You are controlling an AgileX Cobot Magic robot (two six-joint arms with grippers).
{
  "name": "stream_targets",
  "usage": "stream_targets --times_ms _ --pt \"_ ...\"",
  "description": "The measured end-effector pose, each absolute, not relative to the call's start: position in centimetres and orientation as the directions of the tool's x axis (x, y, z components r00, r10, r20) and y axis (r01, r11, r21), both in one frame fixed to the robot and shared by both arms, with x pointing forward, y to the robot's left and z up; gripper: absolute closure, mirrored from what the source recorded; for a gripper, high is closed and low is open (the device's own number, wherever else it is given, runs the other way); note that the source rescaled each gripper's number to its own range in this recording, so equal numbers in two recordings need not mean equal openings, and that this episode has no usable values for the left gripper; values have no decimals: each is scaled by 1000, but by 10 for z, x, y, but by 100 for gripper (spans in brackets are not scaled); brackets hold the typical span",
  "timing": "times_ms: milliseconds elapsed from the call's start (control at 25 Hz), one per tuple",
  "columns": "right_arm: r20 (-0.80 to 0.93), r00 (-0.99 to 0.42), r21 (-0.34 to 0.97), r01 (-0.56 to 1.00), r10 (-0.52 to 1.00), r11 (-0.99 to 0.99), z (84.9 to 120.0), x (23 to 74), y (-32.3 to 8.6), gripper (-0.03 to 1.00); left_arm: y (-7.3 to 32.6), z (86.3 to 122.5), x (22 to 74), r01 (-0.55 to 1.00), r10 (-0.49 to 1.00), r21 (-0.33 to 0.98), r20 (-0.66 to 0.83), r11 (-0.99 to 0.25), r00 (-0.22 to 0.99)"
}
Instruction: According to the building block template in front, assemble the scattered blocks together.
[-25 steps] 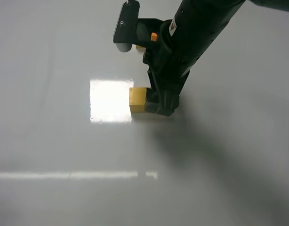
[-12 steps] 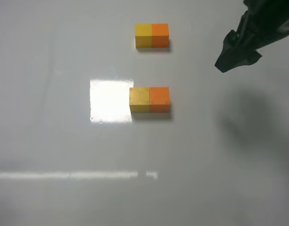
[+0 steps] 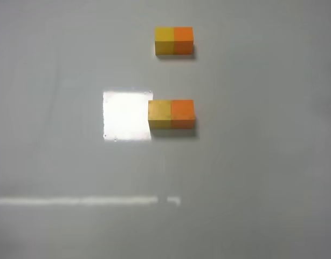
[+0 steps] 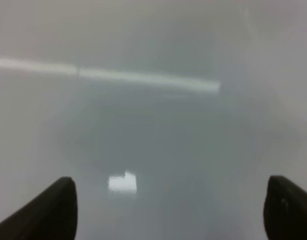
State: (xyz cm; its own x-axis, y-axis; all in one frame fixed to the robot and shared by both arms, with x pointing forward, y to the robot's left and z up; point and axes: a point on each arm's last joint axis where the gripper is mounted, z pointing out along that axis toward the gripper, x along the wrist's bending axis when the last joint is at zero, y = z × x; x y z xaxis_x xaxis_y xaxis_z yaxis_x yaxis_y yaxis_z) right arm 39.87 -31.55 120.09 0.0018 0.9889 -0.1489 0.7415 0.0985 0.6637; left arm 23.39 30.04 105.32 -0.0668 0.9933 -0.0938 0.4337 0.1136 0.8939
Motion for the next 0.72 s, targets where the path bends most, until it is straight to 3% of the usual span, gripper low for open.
stream_targets --times_ms 480,720 --pt "-59 28 818 575 998 32 1080 249 -299 29 300 1053 234 434 993 894 -94 114 -67" --pt "-64 35 883 468 997 40 1062 224 -298 29 300 1053 234 434 993 894 -94 114 -67"
